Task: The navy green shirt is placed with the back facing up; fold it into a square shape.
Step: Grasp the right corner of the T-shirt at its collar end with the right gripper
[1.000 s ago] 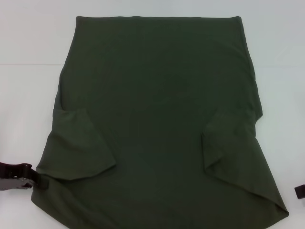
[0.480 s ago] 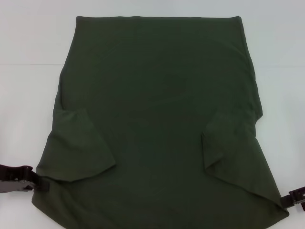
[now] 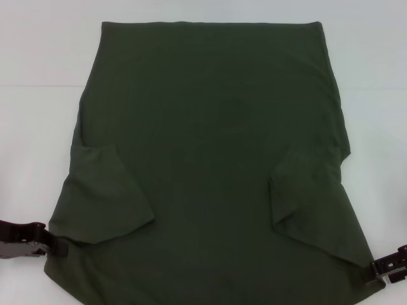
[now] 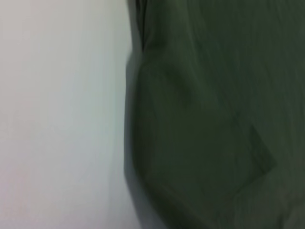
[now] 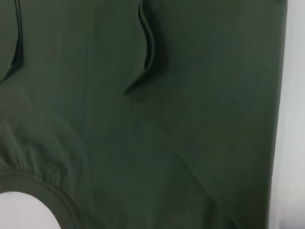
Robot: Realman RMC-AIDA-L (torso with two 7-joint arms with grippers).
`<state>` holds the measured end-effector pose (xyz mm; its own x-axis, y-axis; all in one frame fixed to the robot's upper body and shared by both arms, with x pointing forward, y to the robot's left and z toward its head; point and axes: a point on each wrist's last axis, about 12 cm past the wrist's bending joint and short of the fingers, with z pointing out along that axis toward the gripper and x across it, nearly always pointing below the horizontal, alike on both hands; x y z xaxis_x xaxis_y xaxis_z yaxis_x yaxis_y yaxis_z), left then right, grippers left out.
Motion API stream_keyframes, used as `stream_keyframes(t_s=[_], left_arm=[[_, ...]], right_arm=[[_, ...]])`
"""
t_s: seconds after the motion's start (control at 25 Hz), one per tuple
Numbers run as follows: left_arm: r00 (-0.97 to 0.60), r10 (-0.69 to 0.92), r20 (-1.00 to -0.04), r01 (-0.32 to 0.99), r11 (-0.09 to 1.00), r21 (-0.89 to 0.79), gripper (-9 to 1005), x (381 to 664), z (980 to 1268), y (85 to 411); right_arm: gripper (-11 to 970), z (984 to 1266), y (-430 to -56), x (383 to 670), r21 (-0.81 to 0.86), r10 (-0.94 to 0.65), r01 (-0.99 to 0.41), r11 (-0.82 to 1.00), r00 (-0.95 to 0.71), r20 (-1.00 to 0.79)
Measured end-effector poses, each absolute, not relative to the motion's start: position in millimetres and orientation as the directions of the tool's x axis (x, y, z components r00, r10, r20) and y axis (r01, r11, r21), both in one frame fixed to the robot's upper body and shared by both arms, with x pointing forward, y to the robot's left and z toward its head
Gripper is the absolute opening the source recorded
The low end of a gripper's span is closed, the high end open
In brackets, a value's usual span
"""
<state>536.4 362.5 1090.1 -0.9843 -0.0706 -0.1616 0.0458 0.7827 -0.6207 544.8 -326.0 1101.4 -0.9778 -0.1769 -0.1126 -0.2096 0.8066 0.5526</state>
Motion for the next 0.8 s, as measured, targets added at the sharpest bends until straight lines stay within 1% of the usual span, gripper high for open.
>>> stream_keyframes(t_s=[0.8], left_arm=[[-0.985,-0.065,-0.161,0.05,0.782,-0.622,22,536.2,1089.8,361.4]], right_arm=[[858,1096.3,-319.2,546.0,0.542,-0.19,-0.221,0.811,-0.975,-0.115]])
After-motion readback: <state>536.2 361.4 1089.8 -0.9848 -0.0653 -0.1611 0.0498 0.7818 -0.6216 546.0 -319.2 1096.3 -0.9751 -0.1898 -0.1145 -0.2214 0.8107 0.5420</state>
